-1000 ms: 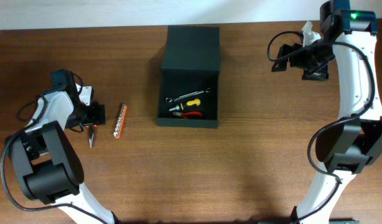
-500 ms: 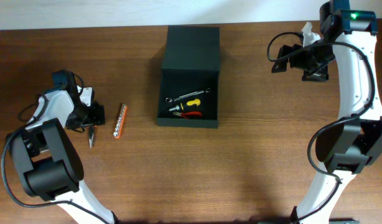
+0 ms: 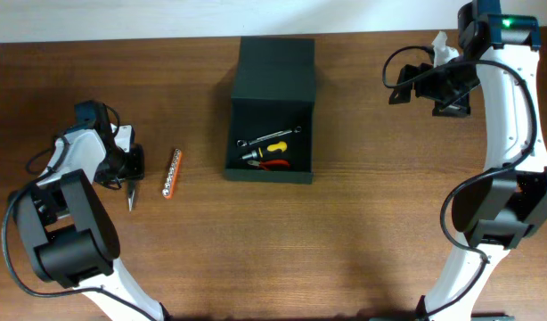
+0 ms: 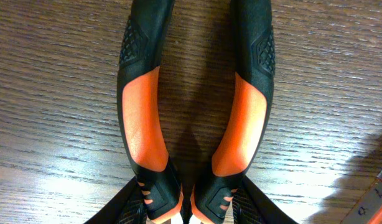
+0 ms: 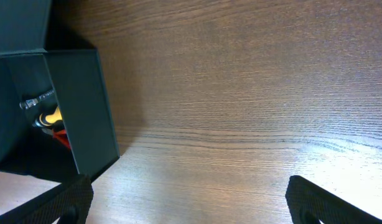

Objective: Pack container
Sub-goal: 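Lower left gripper onto the orange-black pliers and close on them, then lift the pliers with left gripper and carry them into the box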

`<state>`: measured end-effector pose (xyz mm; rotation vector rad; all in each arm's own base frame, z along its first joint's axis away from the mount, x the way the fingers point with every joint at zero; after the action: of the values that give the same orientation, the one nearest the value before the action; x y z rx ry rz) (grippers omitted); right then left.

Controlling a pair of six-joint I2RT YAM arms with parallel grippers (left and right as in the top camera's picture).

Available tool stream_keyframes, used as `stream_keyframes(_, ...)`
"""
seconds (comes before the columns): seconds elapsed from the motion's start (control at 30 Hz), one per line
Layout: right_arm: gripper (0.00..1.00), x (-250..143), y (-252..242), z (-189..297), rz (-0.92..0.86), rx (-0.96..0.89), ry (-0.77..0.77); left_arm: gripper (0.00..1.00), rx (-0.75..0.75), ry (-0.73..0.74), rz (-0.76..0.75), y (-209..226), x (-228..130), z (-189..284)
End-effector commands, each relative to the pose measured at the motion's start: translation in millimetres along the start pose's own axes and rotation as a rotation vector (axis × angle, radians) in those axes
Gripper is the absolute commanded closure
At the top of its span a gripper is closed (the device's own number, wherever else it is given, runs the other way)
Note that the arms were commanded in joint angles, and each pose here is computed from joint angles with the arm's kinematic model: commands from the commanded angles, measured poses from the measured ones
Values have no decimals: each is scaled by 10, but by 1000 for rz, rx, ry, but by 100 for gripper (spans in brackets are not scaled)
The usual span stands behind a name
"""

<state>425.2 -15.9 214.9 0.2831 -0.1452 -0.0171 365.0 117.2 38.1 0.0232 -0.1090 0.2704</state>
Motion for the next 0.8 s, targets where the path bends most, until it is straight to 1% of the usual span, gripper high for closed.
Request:
stream_keyframes(0.0, 1, -13, 16, -26, 3, 7, 11, 98, 17, 44, -7, 39, -24, -103)
stream_keyframes(0.3, 1, -13, 16, -27, 3, 7, 11, 98, 18, 23, -26, 52, 236, 304)
stream_keyframes(0.57, 1, -13, 16, -27, 3, 7, 11, 98, 20, -24, -35, 57, 459, 690)
stream_keyframes(0.7, 1, -13, 17, -26, 3, 8, 11, 98, 21, -52, -75, 6, 567, 953)
stream_keyframes(0.77, 1, -13, 16, -27, 3, 8, 11, 98, 20, -81, -122, -78, 641, 1150)
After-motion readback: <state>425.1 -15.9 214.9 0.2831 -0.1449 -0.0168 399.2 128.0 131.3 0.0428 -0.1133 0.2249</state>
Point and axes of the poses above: each gripper's point midway between its finger pads, its own z axis back along the fingers, its own y axis along the line the jaws close on, x = y × z, the point moved 4 cm from there along z, back along the fingers, and after that the axes turned 8 degrees about z, right-handed, at the moved point
